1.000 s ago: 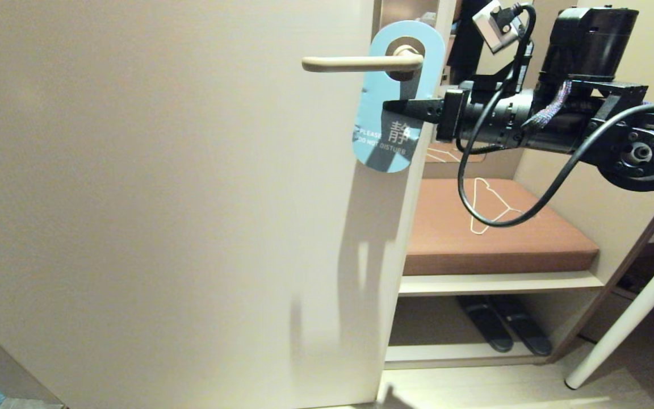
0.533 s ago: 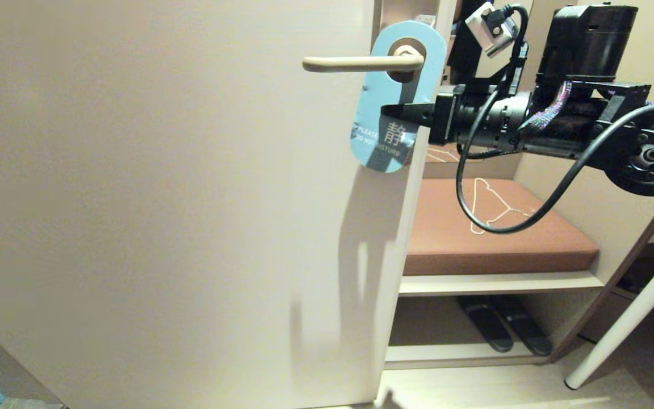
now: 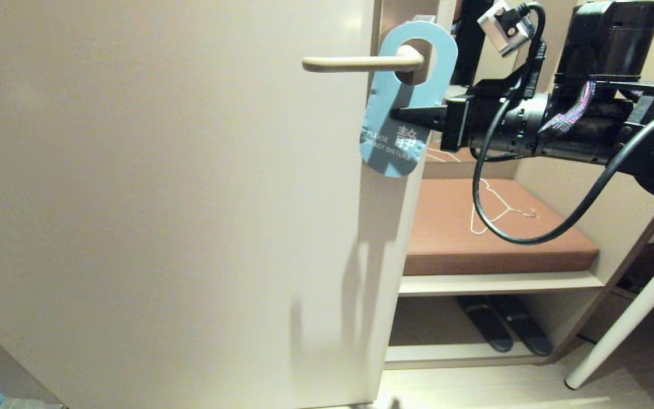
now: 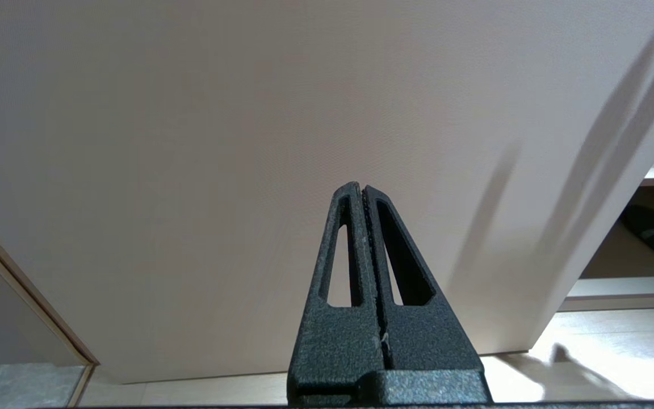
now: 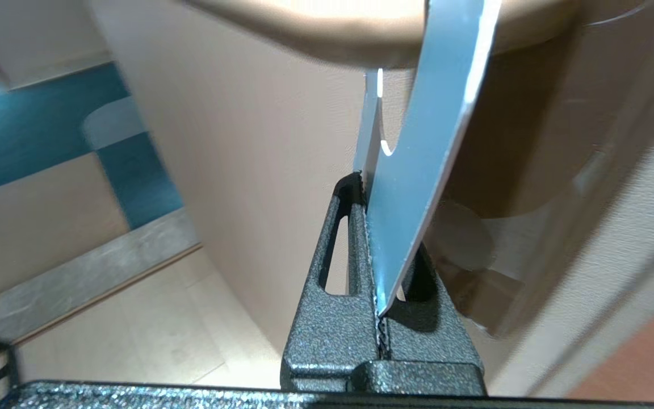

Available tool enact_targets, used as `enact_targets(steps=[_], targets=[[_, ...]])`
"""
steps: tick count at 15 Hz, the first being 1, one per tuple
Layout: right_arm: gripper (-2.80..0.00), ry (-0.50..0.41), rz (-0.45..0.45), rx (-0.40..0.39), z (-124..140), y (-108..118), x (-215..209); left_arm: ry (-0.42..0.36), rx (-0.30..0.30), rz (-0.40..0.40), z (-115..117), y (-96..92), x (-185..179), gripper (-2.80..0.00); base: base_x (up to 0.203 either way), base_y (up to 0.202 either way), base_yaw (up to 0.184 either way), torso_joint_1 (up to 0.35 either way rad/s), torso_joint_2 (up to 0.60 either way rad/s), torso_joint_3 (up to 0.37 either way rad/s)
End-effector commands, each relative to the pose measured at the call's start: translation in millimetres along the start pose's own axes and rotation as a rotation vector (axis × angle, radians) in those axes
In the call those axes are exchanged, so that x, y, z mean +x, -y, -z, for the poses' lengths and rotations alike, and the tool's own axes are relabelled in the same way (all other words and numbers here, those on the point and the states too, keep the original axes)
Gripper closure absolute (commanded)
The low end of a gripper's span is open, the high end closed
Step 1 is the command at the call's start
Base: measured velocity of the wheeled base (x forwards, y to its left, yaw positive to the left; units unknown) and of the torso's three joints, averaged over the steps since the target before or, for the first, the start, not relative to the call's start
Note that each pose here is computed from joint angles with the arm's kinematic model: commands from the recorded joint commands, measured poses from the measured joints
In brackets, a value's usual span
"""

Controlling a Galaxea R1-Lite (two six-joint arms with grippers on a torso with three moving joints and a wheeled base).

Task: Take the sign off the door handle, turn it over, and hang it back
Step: Take down the sign

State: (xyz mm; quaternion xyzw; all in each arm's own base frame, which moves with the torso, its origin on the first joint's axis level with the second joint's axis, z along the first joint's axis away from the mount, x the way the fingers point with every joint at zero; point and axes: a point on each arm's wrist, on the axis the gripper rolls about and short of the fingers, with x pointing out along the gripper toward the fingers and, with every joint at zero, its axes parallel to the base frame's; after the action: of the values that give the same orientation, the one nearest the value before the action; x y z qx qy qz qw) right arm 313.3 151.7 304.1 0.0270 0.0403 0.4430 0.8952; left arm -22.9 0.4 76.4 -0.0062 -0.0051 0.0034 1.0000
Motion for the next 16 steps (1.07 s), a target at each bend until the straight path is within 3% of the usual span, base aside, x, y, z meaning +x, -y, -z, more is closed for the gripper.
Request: enact_targets(steps=[1,16], targets=[[0.00,0.010,0.012,-0.005,-3.1,-1.9,-2.5,-0.001,-0.001,-0.001,-0.1,0.0,0.1,0.00,0.000,0.000,0.000,0.000,0.00,0.000],[0.00,-0.042,0.038,0.014,-2.2,-22.0,5.8,-0.001,0.000,-0.001,-0.1,0.0,0.1,0.00,0.000,0.000,0.000,0.000,0.00,0.000]])
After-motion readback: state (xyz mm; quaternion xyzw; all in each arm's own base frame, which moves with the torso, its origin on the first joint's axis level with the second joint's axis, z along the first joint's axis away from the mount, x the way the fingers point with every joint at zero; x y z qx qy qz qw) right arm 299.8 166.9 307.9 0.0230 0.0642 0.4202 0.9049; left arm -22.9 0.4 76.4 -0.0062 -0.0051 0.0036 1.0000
